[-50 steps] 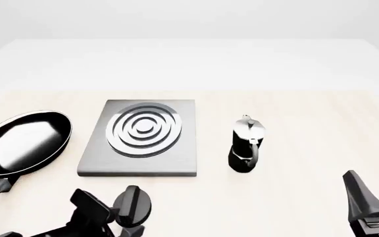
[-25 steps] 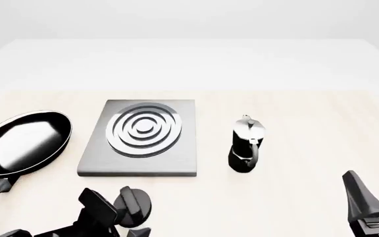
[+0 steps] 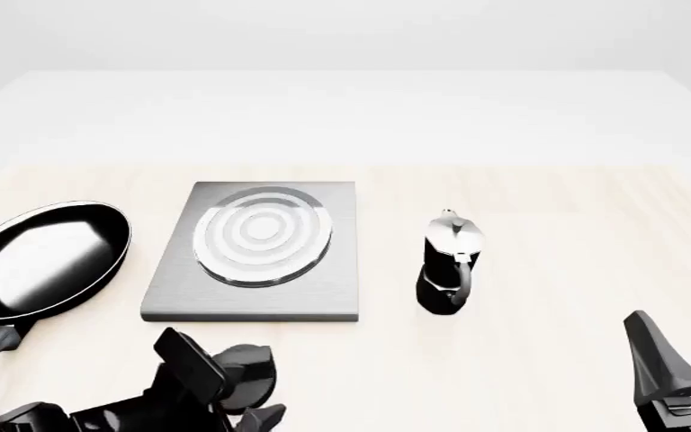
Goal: Turn on the stove and put the moka pot on it.
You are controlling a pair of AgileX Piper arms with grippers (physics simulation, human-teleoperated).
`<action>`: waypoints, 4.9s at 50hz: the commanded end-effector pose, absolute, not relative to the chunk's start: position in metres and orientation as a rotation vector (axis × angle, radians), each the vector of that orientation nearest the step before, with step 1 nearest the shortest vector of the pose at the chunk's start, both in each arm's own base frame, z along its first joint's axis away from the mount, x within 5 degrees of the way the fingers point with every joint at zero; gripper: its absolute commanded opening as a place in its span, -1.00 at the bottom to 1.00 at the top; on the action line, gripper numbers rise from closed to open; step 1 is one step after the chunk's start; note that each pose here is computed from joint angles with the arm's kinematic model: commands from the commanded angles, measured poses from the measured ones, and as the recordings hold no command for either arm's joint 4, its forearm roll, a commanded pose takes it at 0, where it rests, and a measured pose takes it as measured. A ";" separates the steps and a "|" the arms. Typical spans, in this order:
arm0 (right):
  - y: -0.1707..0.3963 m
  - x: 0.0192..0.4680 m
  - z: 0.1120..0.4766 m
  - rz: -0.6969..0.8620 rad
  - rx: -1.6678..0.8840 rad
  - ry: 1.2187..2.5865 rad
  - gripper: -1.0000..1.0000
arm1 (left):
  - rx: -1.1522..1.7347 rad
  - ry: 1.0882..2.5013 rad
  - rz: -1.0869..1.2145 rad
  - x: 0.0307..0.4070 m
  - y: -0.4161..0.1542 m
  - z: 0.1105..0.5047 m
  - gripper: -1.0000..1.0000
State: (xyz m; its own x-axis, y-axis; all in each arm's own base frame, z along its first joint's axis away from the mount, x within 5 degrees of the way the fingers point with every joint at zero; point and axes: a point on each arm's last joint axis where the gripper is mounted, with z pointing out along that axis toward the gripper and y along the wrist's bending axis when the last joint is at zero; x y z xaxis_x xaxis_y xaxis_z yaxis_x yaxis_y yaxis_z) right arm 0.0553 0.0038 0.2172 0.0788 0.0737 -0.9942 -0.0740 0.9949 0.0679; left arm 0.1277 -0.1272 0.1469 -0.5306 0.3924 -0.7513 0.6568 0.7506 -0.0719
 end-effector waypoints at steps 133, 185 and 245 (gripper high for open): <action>0.041 0.114 0.233 0.303 -0.239 1.731 1.00 | 0.401 1.650 -0.182 0.036 -0.013 0.357 1.00; 0.070 0.156 0.180 0.343 -0.326 1.773 1.00 | 0.402 1.646 -0.191 0.026 -0.010 0.356 1.00; 0.090 0.179 0.148 0.357 -0.389 1.800 1.00 | 0.399 1.656 -0.220 0.025 -0.010 0.352 1.00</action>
